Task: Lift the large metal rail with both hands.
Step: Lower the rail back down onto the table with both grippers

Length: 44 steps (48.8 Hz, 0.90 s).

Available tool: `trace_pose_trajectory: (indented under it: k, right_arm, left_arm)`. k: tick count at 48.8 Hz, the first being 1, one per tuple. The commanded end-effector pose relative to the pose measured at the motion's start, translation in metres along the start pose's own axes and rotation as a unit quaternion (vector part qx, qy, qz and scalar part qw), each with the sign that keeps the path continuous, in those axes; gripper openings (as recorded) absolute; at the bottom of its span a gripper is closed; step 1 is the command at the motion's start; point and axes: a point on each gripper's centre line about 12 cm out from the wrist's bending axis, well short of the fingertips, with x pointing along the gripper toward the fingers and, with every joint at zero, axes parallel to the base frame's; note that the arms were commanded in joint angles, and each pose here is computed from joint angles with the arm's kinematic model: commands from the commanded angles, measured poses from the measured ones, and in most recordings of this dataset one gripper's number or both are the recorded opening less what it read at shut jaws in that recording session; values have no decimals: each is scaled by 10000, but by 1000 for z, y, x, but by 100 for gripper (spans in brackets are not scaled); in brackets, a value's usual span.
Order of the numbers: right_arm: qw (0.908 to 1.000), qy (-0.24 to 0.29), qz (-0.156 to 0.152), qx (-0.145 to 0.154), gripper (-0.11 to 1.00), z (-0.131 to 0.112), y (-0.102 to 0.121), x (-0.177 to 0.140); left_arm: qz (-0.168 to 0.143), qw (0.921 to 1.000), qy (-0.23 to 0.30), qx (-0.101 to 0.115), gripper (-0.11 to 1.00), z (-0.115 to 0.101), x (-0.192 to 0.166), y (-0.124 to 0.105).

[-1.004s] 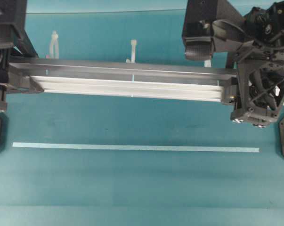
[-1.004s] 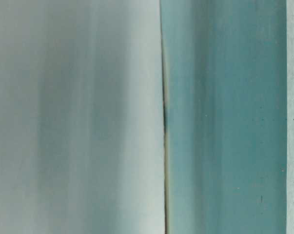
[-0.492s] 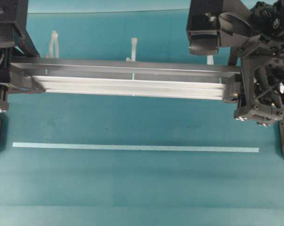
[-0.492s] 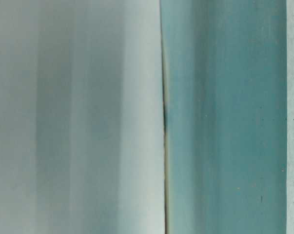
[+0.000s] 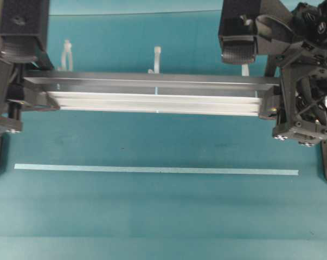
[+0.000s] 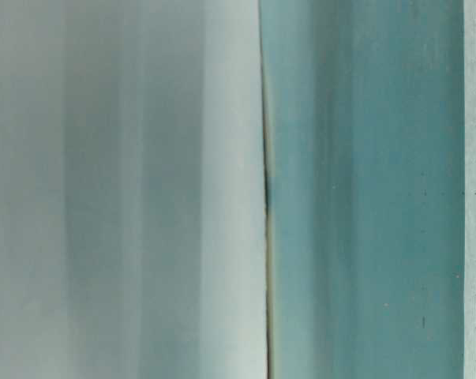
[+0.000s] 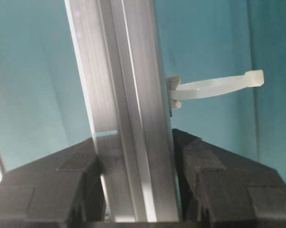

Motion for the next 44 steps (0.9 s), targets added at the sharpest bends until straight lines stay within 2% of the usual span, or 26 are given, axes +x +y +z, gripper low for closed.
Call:
trace_pose_trajectory:
  k: [1, 10, 20, 25, 36, 44]
  right_arm:
    - [9999, 38, 0, 125, 39, 2, -2, 10]
    - [9984, 543, -79, -152, 39, -11, -8, 56]
    - [9940, 1059, -141, -239, 39, -28, -13, 96]
    - [9939, 1065, -147, -254, 39, -31, -14, 109]
    - [9944, 985, -183, -346, 39, -39, -17, 140]
    - [9946, 954, -180, -357, 39, -48, -19, 166]
  left_arm:
    - [37, 9998, -155, -84, 37, 4, 0, 1]
    - [40, 9999, 83, -66, 37, -7, 25, 0]
    - [32, 9998, 167, -41, 37, -25, 66, -1]
    - [17, 9998, 205, -13, 37, -34, 84, -3]
    - [30, 9972, 749, -11, 37, -66, 120, -2]
    - [16, 9980, 627, -10, 37, -77, 140, -3]
